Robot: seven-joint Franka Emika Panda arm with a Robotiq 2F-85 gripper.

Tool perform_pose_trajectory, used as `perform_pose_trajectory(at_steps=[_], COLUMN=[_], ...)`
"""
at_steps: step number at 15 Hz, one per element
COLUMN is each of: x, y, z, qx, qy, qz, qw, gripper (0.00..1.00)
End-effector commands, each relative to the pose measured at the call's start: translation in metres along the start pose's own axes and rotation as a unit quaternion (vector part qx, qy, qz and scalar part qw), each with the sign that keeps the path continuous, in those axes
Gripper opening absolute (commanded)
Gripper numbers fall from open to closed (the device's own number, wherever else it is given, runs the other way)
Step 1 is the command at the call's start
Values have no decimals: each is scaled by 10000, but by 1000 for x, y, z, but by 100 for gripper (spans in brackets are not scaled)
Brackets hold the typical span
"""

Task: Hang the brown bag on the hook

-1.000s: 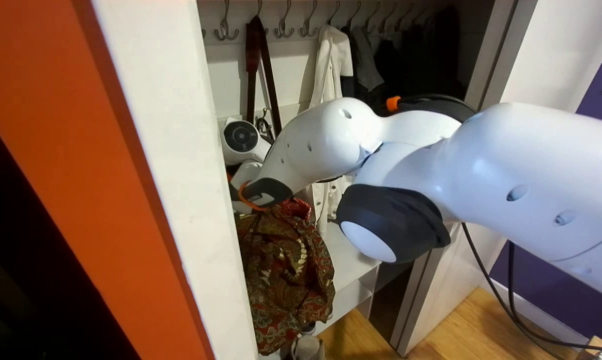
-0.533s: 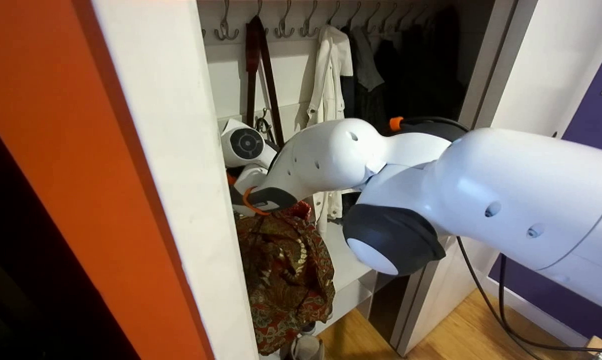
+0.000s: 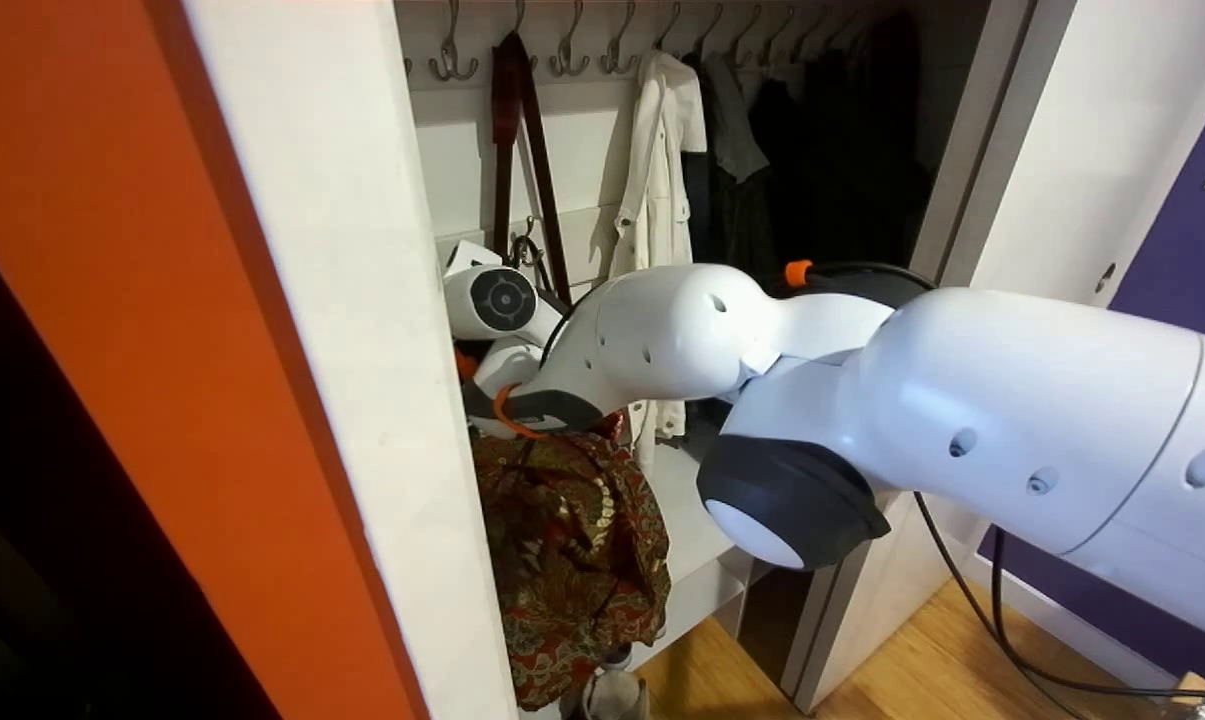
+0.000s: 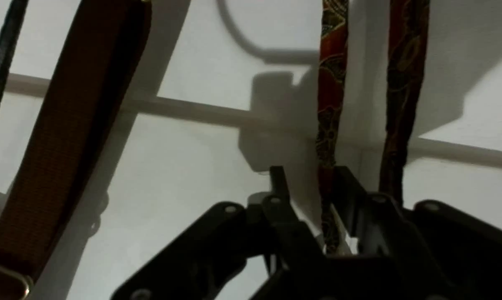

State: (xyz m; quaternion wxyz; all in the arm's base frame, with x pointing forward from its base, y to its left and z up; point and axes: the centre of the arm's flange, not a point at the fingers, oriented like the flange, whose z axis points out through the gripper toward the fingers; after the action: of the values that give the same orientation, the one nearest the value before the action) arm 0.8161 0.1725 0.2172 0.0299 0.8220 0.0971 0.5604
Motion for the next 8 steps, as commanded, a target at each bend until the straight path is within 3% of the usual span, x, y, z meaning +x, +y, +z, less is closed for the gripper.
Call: perform_pose_trajectory(at_steps=[1,3,8], x=[4,8,32], y=[-2,-3,-3], z=[34,28,5], qx=[67,67,-60], qy=[264,348,631], qz=[34,22,-80], qw=[9996,9994,9980], gripper=[4,0,0])
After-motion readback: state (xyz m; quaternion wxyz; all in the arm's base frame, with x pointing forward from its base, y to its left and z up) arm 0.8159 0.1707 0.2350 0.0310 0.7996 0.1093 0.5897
